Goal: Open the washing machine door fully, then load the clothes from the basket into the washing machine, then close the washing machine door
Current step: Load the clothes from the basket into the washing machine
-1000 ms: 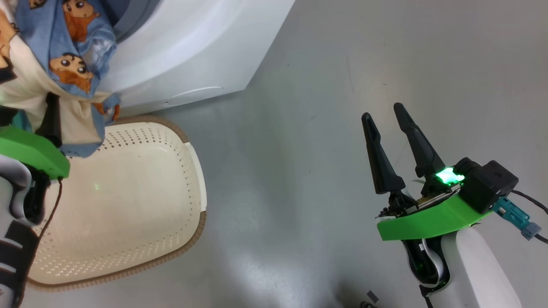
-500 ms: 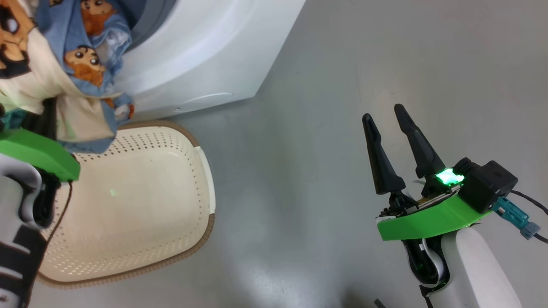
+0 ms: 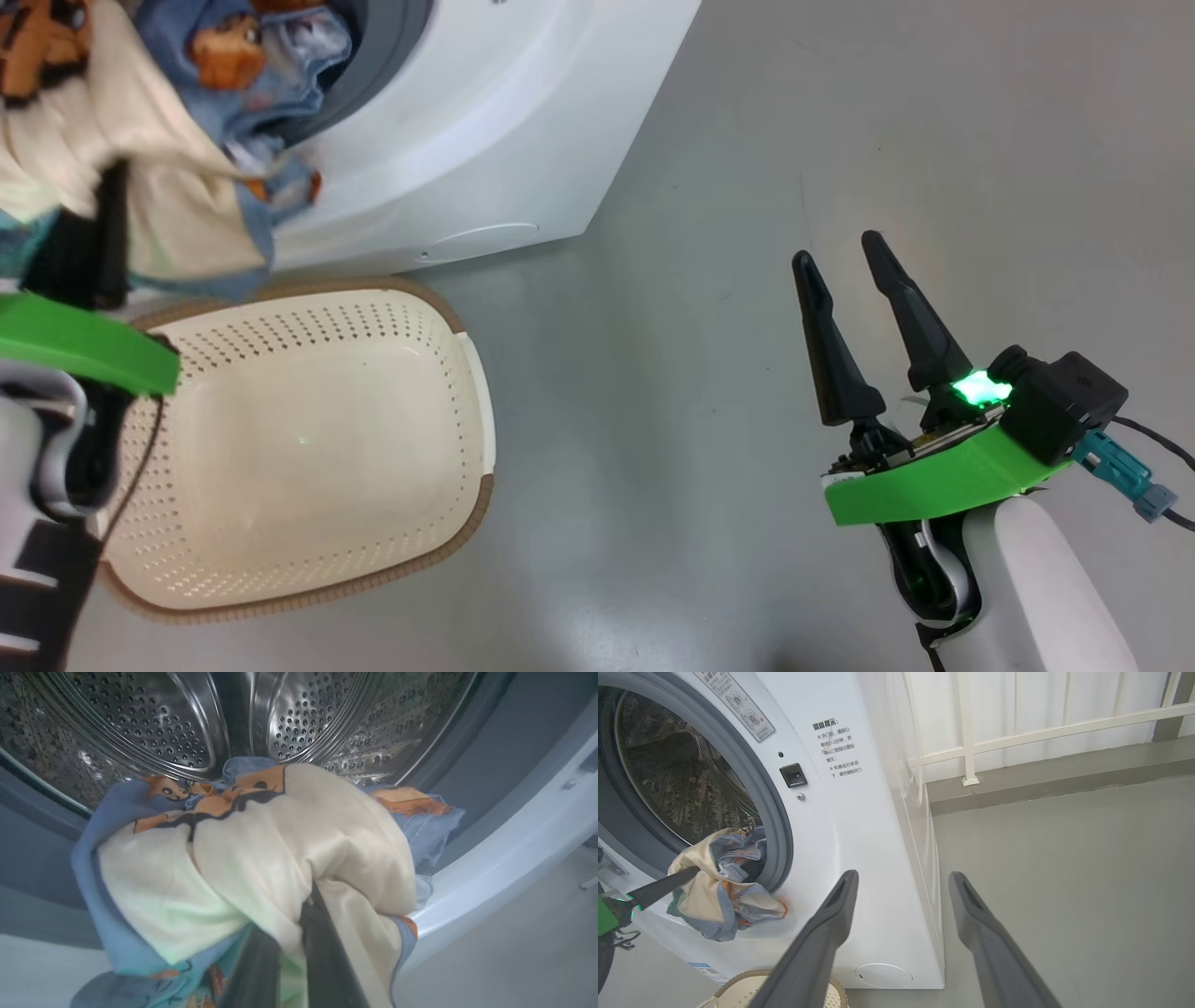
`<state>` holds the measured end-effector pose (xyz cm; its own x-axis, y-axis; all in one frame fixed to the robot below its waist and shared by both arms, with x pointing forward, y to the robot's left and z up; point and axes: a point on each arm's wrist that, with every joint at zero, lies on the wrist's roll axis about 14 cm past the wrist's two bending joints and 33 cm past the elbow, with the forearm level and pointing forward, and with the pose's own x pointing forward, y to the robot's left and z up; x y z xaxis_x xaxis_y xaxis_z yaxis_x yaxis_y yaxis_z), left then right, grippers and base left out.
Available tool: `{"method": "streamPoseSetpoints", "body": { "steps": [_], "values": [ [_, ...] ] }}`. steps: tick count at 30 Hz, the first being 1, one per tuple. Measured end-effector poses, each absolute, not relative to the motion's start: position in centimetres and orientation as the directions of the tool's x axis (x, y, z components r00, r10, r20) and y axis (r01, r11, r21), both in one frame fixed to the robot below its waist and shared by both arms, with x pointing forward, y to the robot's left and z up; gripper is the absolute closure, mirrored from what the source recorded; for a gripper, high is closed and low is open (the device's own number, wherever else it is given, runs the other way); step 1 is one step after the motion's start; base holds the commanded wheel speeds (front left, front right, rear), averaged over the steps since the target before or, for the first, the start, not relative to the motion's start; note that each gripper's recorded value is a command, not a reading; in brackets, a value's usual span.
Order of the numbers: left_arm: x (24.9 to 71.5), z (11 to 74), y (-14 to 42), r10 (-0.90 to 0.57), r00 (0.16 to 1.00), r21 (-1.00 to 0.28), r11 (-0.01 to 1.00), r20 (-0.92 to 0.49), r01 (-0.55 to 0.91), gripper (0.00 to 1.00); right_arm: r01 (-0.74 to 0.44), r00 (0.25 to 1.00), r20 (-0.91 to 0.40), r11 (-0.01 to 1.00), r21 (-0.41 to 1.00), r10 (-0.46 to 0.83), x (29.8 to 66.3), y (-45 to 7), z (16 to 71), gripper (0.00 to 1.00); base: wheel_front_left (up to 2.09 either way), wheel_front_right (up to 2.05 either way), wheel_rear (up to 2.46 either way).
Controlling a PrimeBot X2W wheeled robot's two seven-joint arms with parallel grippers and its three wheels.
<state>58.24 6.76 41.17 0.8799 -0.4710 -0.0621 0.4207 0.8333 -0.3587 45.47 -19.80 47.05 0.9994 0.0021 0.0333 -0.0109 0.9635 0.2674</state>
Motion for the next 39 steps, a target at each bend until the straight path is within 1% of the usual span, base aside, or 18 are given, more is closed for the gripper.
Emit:
{"method": "streamPoseSetpoints", "body": {
  "steps": [3, 8, 14, 20, 27, 30, 34, 35, 36, 39],
  "values": [
    [58.8, 43.2, 6.8, -0.463, 0.886, -0.354, 0.828, 0.005, 0.435, 1.00, -0.010, 0.999, 0.034, 0.964, 0.267, 0.001, 45.4, -19.8, 47.1, 0.00, 0.00, 0.00, 0.00],
    [59.6, 44.0, 6.1, -0.471, 0.881, -0.348, 0.822, 0.032, 0.452, 1.00, -0.007, 1.000, 0.023, 0.964, 0.264, 0.001, 45.3, -19.9, 46.8, 0.00, 0.00, 0.00, 0.00],
    [63.6, 46.1, 4.5, -0.490, 0.870, -0.295, 0.824, 0.061, 0.484, 1.00, 0.011, 1.000, -0.001, 0.967, 0.255, -0.011, 45.1, -20.4, 45.9, 0.00, 0.00, 0.00, 0.00],
    [67.2, 45.6, 3.5, -0.489, 0.872, -0.239, 0.843, 0.034, 0.482, 1.00, 0.042, 0.999, -0.023, 0.963, 0.267, -0.037, 44.7, -21.2, 45.3, 0.00, 0.00, 0.00, 0.00],
    [71.7, 46.6, 3.2, -0.459, 0.884, -0.167, 0.868, 0.088, 0.468, 1.00, 0.089, 0.996, -0.052, 0.963, 0.255, -0.078, 44.1, -22.5, 44.6, 0.00, 0.00, 0.00, 0.00],
    [73.0, 46.6, 3.0, -0.450, 0.887, -0.143, 0.876, 0.104, 0.461, 1.00, 0.108, 0.993, -0.064, 0.963, 0.247, -0.095, 43.8, -23.1, 44.3, 0.00, 0.00, 0.00, 0.00],
    [74.3, 45.9, 2.7, -0.428, 0.898, -0.142, 0.888, 0.099, 0.438, 1.00, 0.128, 0.991, -0.078, 0.964, 0.233, -0.113, 43.5, -23.7, 44.0, 0.00, 0.00, 0.00, 0.00],
    [74.6, 45.5, 2.8, -0.417, 0.904, -0.145, 0.893, 0.089, 0.426, 0.64, 0.132, 0.990, -0.082, 0.964, 0.230, -0.116, 43.4, -23.8, 43.9, 0.00, 0.00, 0.00, 0.00],
    [74.8, 44.8, 2.9, -0.410, 0.910, -0.148, 0.898, 0.066, 0.415, 0.00, 0.135, 0.989, -0.085, 0.964, 0.228, -0.118, 43.4, -23.9, 43.8, 0.00, 0.00, 0.00, 0.00],
    [74.7, 42.8, 2.9, -0.404, 0.915, -0.152, 0.905, -0.012, 0.397, 0.00, 0.135, 0.989, -0.089, 0.964, 0.229, -0.117, 43.4, -23.9, 43.6, 0.00, 0.00, 0.00, 0.00]
  ]
}}
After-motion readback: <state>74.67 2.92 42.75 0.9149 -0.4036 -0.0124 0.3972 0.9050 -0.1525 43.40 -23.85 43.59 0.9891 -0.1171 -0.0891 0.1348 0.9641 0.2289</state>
